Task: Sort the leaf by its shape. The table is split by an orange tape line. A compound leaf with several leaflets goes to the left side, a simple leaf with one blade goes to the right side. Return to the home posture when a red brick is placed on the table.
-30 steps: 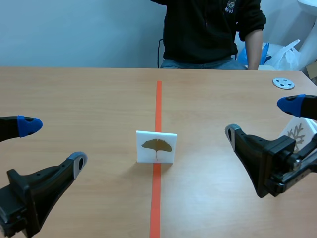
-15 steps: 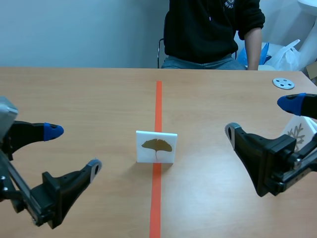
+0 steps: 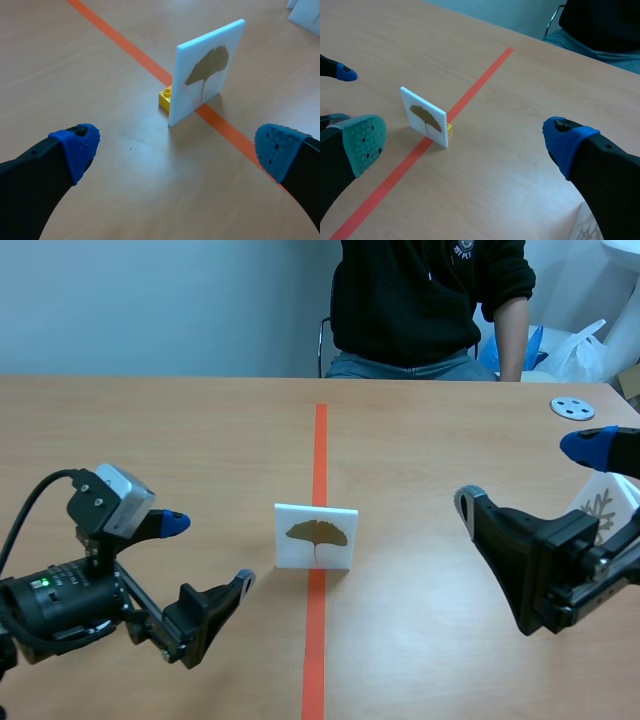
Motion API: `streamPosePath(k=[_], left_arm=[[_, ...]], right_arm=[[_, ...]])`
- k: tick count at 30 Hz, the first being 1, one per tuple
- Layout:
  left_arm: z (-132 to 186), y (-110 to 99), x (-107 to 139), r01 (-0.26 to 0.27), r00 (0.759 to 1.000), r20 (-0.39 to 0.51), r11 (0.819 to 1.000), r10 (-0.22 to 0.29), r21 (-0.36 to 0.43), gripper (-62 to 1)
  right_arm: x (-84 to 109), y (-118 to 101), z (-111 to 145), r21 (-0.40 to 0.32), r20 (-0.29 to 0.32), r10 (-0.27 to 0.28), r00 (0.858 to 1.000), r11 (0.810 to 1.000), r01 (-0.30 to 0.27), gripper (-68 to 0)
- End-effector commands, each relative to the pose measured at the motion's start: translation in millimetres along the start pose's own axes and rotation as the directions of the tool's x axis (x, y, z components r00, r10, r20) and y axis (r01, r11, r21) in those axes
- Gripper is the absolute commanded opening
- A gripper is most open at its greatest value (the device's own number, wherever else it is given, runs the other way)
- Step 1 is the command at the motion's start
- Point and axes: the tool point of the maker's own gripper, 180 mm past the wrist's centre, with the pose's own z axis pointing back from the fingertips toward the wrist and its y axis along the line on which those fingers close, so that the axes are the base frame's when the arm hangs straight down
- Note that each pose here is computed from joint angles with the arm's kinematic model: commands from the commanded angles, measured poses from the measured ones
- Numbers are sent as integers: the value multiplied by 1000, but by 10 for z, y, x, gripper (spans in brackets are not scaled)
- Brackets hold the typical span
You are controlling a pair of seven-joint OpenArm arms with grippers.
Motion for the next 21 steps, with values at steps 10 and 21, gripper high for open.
streamPosePath(k=[10, 21], left_arm=[[-604, -179, 189, 53, 994, 94, 998, -49, -42, 14], [-972, -265, 134, 77, 993, 92, 996, -72, -51, 14]], right_arm=[[31, -31, 7, -8, 8, 27, 1000, 1000, -27, -24], [32, -31, 7, -7, 9, 28, 1000, 1000, -28, -24]])
